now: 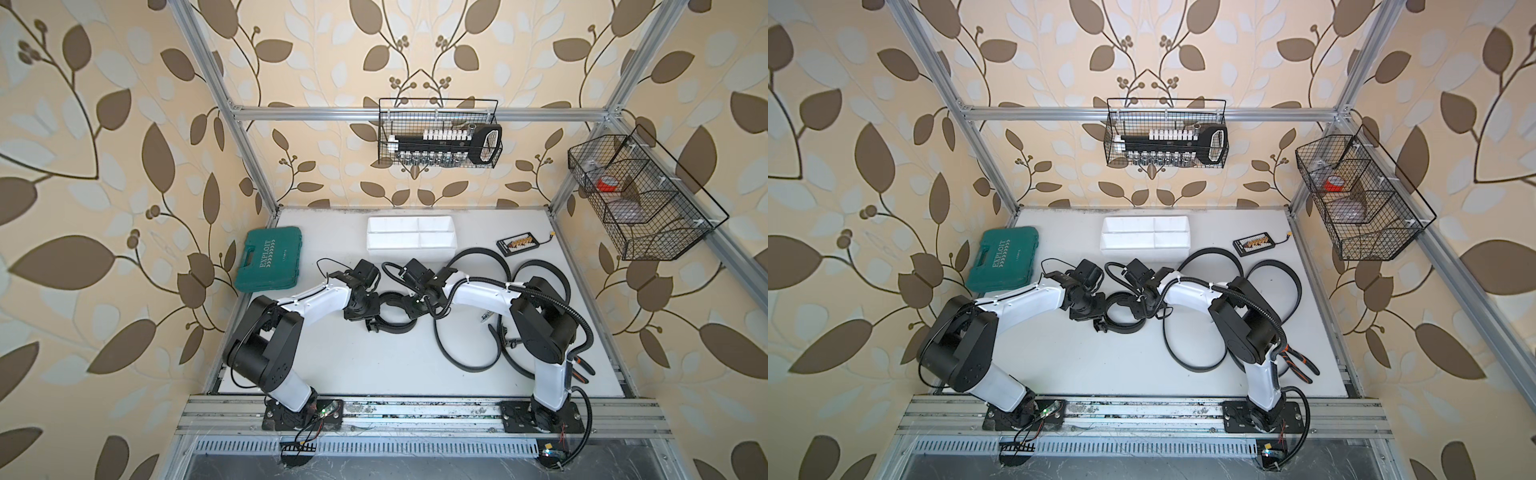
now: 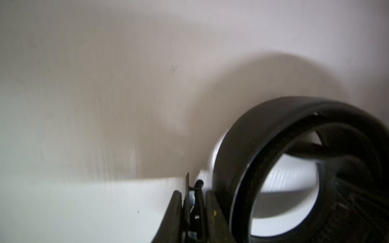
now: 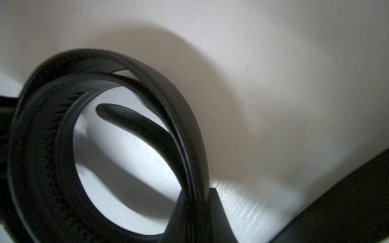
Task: Place the belts into the storage roll
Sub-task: Roll the belt at the center of the board, then pick up the belt from the center of the board.
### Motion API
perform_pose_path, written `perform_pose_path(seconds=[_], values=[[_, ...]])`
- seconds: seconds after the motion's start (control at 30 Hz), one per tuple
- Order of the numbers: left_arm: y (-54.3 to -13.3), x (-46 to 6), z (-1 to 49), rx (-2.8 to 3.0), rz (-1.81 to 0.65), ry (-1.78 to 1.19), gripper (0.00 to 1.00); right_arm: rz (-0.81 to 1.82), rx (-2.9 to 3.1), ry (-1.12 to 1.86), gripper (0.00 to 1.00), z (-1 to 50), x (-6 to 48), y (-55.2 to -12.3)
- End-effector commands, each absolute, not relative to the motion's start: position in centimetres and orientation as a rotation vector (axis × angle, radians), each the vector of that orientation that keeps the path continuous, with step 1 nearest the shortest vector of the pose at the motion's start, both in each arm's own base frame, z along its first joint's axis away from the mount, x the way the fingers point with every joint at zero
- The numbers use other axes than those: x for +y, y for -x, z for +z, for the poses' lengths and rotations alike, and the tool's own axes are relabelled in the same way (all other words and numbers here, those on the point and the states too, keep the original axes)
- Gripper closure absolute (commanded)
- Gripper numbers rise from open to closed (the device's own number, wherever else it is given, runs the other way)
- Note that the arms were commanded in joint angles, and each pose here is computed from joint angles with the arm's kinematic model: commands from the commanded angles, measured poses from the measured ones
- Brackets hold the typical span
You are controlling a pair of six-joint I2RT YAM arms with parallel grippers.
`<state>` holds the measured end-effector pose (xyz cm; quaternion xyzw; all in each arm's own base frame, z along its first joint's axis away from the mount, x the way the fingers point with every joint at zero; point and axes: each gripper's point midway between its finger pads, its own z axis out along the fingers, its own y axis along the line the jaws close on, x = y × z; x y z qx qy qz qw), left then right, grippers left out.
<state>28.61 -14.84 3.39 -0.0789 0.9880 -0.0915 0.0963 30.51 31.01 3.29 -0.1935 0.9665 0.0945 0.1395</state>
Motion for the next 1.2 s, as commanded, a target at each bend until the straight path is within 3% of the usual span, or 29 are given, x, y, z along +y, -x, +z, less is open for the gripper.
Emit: perform_pose_path(seconds=[0.0, 0.33, 0.97, 1.07, 1.17], values=[[-31.8, -14.2, 4.4, 2.843, -0.205, 0.277, 0.99, 0.224, 2.849, 0.606, 1.00, 2.3, 29.8, -29.0], [-33.0, -15.5, 2.7, 2.791, -0.359, 0.518, 1.00, 0.219, 2.869, 0.622, 1.00, 1.3, 31.0, -28.2], [-28.7, -13.7, 4.4, 2.578, -0.582, 0.856, 0.82, 0.159, 2.942, 0.573, 1.00, 0.2, 30.9, -29.2], [-28.4, -13.9, 4.3, 2.581, -0.608, 0.845, 0.71, 0.148, 2.948, 0.572, 1.00, 0.1, 30.8, -29.2], [-28.4, -14.2, 4.5, 2.591, -0.621, 0.804, 0.52, 0.130, 2.951, 0.574, 1.00, 0.1, 30.7, -29.4]])
